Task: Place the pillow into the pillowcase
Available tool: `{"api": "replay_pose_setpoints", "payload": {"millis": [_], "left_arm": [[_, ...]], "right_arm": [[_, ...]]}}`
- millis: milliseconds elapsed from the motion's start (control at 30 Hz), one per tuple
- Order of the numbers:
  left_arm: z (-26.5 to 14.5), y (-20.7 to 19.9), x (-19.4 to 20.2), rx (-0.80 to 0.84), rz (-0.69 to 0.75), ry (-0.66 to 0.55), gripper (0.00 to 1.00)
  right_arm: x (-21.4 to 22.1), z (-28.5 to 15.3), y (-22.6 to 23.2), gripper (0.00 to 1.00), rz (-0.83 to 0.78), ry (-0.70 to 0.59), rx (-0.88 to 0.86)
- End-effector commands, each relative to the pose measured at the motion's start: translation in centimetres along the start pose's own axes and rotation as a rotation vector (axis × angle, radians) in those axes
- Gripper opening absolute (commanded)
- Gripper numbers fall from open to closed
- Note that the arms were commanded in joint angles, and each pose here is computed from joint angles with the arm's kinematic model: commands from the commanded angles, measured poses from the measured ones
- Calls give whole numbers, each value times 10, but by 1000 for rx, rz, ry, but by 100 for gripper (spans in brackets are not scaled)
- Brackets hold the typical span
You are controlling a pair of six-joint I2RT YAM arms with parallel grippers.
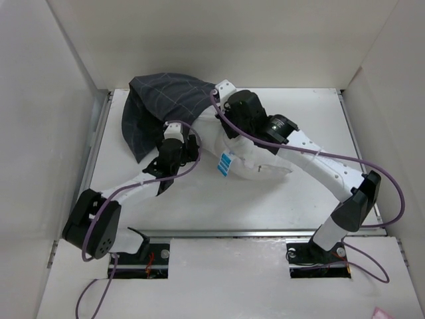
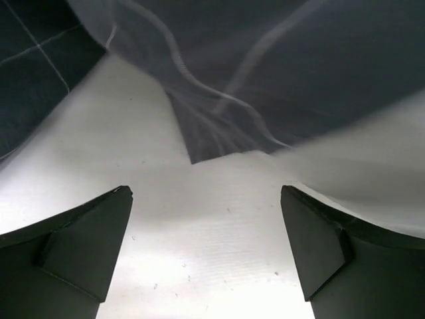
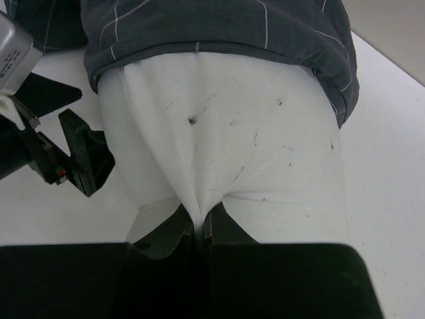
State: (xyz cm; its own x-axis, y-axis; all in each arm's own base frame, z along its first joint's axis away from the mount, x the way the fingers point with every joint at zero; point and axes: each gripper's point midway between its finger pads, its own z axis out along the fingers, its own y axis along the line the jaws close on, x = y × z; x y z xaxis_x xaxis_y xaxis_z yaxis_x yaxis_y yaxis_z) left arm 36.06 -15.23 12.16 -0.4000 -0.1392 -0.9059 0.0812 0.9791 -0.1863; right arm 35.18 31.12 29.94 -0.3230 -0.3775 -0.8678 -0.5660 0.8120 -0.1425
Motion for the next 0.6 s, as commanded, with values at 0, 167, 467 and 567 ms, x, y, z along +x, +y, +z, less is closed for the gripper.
{"api": "replay_pose_setpoints", "payload": {"millis": [0, 167, 467, 567], "left_arm": [[15, 0, -23, -29, -49, -47, 94], [50, -4, -43, -76, -74, -52, 71], [18, -45, -61, 95, -73, -45, 0], [-26, -61, -63, 192, -81, -68, 0]], "right_arm": [[-62, -22, -6, 0, 61, -185, -33], [-68, -30, -6, 0, 66, -204, -61], [-53, 7, 26, 0, 77, -204, -241], [-63, 17, 30, 0, 81, -275, -250]]}}
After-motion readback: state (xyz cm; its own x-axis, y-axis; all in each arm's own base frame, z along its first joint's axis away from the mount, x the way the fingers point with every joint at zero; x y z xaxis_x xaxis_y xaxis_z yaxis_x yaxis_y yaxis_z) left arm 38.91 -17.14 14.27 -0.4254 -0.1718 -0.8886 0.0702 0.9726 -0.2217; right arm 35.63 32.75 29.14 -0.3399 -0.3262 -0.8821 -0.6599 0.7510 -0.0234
